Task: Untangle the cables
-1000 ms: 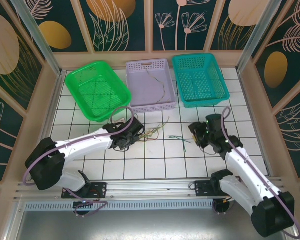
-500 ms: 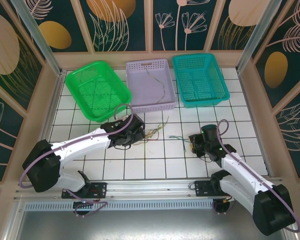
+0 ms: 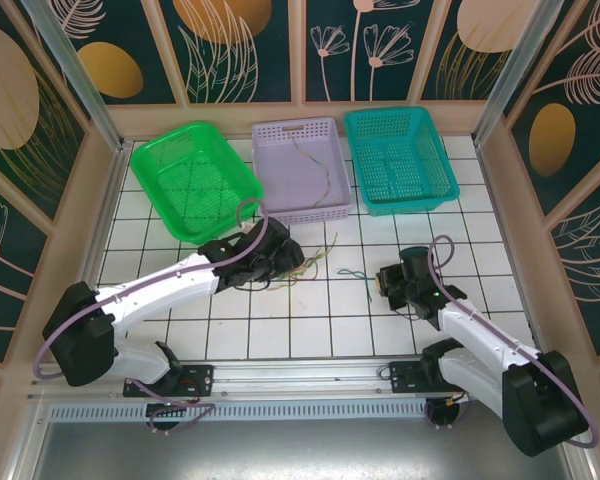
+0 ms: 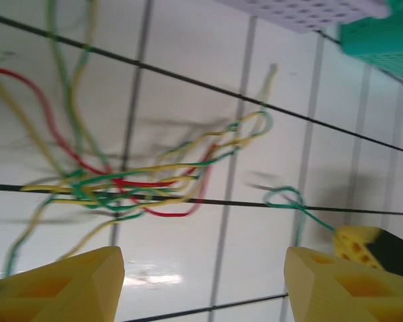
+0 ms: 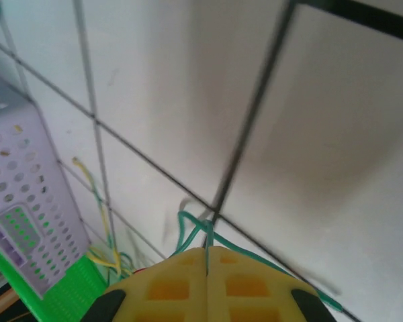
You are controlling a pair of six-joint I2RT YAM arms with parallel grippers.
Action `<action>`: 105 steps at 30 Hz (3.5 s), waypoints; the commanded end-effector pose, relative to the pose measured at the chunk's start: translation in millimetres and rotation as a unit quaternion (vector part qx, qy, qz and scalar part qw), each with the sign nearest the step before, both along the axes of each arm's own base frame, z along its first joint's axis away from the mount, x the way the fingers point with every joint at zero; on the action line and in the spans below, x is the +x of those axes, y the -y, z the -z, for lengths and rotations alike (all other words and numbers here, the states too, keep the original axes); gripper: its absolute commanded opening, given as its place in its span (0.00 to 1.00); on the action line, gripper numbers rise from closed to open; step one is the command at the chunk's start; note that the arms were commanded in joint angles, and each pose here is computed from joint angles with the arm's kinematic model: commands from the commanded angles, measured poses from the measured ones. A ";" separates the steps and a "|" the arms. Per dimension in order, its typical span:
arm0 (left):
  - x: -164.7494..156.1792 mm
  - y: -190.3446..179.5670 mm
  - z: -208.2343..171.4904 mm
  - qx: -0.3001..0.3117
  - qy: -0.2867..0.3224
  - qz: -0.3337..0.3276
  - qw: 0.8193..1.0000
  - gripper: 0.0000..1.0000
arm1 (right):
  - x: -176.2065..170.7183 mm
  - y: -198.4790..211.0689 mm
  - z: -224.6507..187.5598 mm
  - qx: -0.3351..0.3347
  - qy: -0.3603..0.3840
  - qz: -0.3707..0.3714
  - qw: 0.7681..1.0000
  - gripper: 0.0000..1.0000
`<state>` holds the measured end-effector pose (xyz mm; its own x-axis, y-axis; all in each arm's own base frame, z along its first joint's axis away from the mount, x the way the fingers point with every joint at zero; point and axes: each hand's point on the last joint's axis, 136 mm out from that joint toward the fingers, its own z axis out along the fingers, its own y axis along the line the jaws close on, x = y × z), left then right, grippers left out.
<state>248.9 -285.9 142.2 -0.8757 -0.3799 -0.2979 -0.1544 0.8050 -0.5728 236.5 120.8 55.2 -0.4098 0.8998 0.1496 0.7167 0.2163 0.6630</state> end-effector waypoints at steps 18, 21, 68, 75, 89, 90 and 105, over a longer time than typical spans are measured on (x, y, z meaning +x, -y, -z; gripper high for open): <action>54.1 75.3 -77.9 -0.379 -0.079 -0.123 0.914 0.69 | 49.6 -45.5 -151.5 0.045 0.247 -0.097 0.963 0.00; 53.5 78.4 -71.9 -0.399 -0.098 -0.130 0.902 0.56 | 46.1 -46.4 -153.0 0.056 0.249 -0.094 0.962 0.00; 56.9 85.7 -226.4 -0.488 0.183 0.052 0.852 0.00 | 23.5 -50.7 -79.1 0.129 0.128 -0.114 0.977 0.00; 53.9 79.4 -243.8 -0.524 0.215 0.056 0.822 0.00 | 5.1 -70.7 -72.0 0.211 0.085 -0.119 0.966 0.00; 51.2 88.6 -197.2 -0.369 0.228 0.110 0.894 0.00 | 8.8 -20.6 -196.7 0.104 0.213 -0.067 0.969 0.48; 52.2 88.9 -194.0 -0.354 0.232 0.115 0.899 0.00 | 10.9 -21.4 -209.6 0.119 0.224 -0.053 0.966 0.49; 38.5 109.2 -176.5 -0.261 0.277 0.191 0.905 0.00 | 64.9 -91.3 -271.4 0.326 0.203 0.019 0.923 0.55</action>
<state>293.3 -385.9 310.3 -0.7720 -0.3417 -0.5360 0.4367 0.3276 -0.8378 291.7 207.5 295.3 -0.5326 0.7301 0.4282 0.4247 -0.2070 0.8813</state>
